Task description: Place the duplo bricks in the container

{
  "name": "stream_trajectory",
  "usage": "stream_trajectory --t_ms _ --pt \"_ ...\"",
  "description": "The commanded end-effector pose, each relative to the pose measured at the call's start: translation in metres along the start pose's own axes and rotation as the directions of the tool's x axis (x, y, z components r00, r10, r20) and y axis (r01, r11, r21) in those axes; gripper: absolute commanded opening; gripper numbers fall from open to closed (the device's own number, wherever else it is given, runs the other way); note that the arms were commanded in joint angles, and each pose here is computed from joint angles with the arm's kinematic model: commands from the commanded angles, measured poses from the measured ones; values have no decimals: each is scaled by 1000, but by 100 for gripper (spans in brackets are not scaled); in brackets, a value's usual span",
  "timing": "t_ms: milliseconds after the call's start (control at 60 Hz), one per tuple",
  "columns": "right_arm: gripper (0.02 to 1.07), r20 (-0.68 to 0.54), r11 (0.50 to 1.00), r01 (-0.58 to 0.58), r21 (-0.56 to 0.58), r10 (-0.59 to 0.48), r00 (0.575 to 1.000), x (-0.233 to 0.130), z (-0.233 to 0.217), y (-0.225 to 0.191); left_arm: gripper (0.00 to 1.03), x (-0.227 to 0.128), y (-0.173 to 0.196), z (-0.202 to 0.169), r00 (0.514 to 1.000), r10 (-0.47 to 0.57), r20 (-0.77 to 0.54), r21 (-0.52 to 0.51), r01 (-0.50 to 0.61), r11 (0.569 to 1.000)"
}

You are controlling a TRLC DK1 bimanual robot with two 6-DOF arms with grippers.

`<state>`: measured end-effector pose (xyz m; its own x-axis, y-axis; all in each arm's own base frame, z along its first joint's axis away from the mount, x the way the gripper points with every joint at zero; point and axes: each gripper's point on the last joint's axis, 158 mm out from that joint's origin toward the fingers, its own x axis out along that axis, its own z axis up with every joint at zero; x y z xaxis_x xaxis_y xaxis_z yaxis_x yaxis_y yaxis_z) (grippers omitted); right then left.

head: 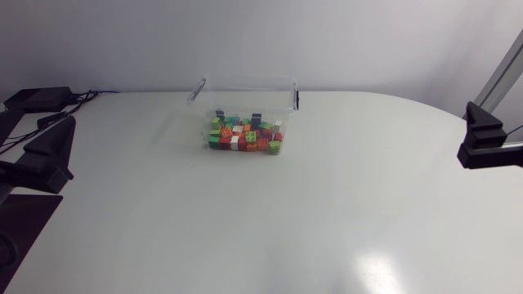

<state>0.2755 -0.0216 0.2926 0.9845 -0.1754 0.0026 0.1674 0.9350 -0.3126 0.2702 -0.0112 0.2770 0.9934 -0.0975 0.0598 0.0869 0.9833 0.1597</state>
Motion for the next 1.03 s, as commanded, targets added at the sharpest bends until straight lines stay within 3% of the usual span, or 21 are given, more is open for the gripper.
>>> stream_trajectory --t_ms 0,783,1017 --pt "103 -22 1000 -7 4 7 1000 -4 -20 4 99 -3 -2 -15 1000 7 -12 -40 -7 999" --pt "103 -5 938 -165 306 175 985 -25 -131 59 99 -24 -14 -124 990 60 -131 -155 -80 985" --pt "103 -5 937 -166 308 176 984 -25 -131 60 99 -24 -14 -125 989 60 -132 -156 -81 984"
